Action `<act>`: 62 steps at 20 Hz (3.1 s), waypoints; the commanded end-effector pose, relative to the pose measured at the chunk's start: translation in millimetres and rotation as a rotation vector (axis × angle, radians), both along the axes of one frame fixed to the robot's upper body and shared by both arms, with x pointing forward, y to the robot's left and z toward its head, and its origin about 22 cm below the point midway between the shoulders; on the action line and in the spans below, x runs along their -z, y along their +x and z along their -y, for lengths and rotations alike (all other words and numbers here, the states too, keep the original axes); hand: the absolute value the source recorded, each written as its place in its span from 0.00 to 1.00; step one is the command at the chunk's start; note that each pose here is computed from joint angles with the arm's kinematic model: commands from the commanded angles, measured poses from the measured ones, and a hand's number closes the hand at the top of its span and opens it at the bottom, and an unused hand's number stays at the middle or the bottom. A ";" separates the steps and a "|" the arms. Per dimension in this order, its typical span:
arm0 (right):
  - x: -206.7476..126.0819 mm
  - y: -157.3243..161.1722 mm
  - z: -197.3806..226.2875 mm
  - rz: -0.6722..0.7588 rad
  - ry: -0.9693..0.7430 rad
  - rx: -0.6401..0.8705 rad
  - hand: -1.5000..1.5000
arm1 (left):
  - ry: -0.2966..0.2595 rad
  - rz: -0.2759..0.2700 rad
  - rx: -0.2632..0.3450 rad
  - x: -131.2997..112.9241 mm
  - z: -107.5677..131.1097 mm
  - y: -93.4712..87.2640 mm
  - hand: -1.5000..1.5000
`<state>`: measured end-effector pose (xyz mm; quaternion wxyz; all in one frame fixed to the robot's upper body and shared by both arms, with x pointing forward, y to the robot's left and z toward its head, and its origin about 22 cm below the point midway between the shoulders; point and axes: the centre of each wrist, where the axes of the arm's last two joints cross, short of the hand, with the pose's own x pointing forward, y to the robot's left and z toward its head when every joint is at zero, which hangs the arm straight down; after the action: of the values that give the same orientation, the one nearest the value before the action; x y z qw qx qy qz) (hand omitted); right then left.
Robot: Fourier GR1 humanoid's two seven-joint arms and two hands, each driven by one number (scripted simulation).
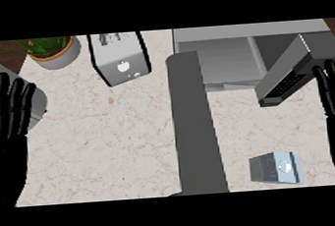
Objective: Pick up the milk, place it into the microwave and close the microwave
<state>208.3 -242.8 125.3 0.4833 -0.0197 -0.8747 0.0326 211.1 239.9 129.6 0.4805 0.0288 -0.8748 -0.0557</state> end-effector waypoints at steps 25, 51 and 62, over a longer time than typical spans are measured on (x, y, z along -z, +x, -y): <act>0.2 -120.5 -6.1 -0.181 -0.002 -0.092 0.00 | -0.121 -0.167 -0.051 16.9 -58.0 -56.2 0.00; 145.7 -83.3 64.2 -0.322 -0.024 0.086 0.00 | -0.131 -0.180 -0.045 17.2 -88.6 -113.9 0.00; 211.8 -84.0 87.3 -0.372 -0.002 0.029 0.00 | -0.142 -0.176 -0.044 -4.3 -80.8 -103.5 0.00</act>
<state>128.7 -320.6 -64.5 0.6346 -0.0394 -0.7713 0.0294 109.9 331.6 118.0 0.5570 0.0098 -0.8304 0.0121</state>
